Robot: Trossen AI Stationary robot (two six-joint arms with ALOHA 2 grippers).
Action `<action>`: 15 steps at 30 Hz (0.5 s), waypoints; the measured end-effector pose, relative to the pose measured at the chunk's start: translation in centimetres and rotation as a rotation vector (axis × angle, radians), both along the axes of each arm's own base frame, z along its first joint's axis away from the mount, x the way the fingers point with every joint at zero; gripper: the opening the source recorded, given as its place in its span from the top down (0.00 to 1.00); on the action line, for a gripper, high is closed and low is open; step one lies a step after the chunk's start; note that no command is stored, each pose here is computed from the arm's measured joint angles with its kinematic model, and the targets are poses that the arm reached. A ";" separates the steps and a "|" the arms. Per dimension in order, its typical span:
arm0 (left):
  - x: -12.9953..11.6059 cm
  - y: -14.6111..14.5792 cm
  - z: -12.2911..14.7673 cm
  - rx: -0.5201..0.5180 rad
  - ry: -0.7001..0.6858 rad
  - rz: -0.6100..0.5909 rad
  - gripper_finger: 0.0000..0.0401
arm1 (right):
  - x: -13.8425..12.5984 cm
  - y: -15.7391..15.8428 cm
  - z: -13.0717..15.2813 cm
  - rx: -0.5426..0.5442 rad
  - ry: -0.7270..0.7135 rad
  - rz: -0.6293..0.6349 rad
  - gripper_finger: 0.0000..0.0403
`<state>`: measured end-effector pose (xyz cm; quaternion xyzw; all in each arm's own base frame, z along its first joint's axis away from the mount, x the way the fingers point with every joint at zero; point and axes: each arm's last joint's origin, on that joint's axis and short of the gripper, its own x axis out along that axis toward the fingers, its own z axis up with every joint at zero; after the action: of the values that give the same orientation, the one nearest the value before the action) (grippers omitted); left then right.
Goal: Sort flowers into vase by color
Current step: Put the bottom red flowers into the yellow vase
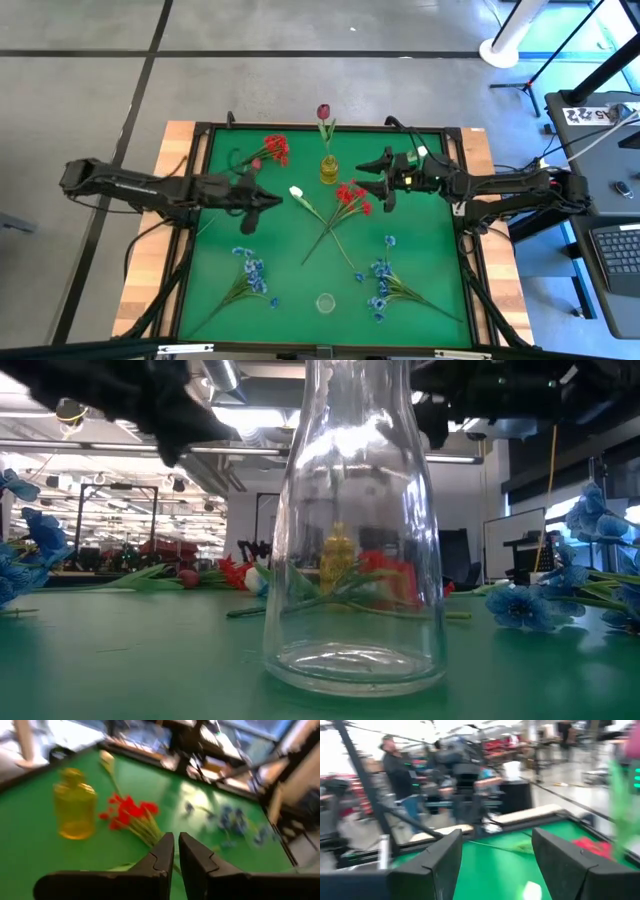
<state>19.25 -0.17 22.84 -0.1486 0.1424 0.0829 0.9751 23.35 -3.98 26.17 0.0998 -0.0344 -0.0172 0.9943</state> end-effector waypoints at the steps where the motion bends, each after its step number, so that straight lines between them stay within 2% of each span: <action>1: 0.9 -0.1 0.0 -0.006 0.024 -0.018 0.94 | 0.0 0.0 -0.2 0.002 0.008 -0.007 0.41; 7: 6.2 -0.1 -1.1 -0.053 0.157 0.052 0.94 | 0.0 -0.1 -0.4 -0.011 0.017 0.000 0.41; 15: 12.1 -0.8 -3.2 -0.032 0.327 0.026 0.93 | -0.2 -0.2 -0.6 -0.022 0.042 -0.064 0.41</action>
<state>31.31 -0.99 19.61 -0.1505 0.2987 0.1162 0.9352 23.19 -4.21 25.58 0.0872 -0.0167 -0.0505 0.9948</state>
